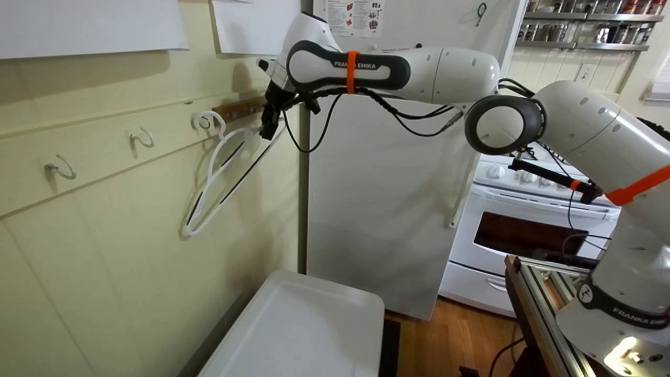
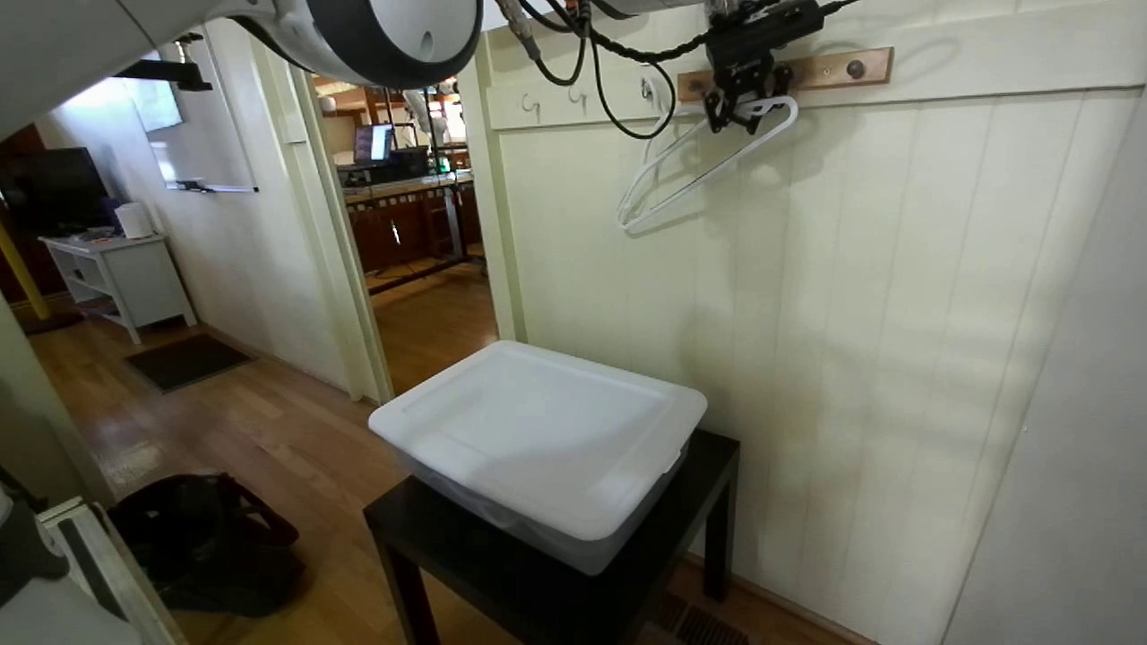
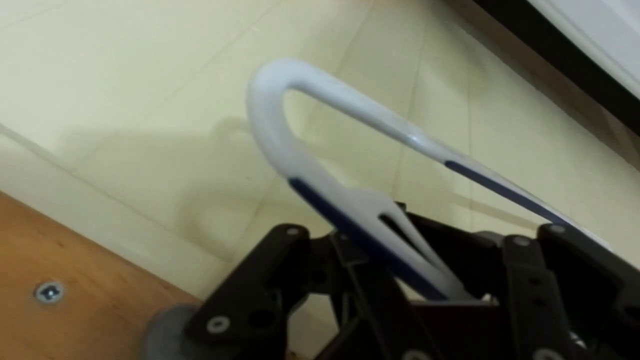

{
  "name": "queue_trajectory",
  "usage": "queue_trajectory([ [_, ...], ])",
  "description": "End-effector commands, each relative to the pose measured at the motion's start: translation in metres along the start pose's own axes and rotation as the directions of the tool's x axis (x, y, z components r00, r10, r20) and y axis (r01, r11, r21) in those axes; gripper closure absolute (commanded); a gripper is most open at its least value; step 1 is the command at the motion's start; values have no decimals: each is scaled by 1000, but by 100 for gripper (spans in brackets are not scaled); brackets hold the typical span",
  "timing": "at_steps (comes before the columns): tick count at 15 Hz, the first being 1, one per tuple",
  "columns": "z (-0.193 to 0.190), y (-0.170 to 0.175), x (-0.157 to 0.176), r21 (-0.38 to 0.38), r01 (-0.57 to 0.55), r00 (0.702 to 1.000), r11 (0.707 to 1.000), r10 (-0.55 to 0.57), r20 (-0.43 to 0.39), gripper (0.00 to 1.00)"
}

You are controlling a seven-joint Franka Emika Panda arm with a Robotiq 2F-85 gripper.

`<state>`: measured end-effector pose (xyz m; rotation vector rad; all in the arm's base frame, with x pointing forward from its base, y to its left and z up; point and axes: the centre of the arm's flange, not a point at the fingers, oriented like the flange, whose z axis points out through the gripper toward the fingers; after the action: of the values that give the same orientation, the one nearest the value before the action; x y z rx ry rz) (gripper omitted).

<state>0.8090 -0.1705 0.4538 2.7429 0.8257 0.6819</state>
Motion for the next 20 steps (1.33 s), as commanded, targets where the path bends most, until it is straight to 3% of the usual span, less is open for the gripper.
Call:
queue_trajectory([
  [1, 3, 34, 19, -21, -14, 999, 1000, 13, -49, 100],
  [9, -15, 39, 32, -17, 7, 999, 1000, -8, -39, 100],
  [20, 17, 39, 32, 113, 51, 999, 992, -49, -19, 100],
])
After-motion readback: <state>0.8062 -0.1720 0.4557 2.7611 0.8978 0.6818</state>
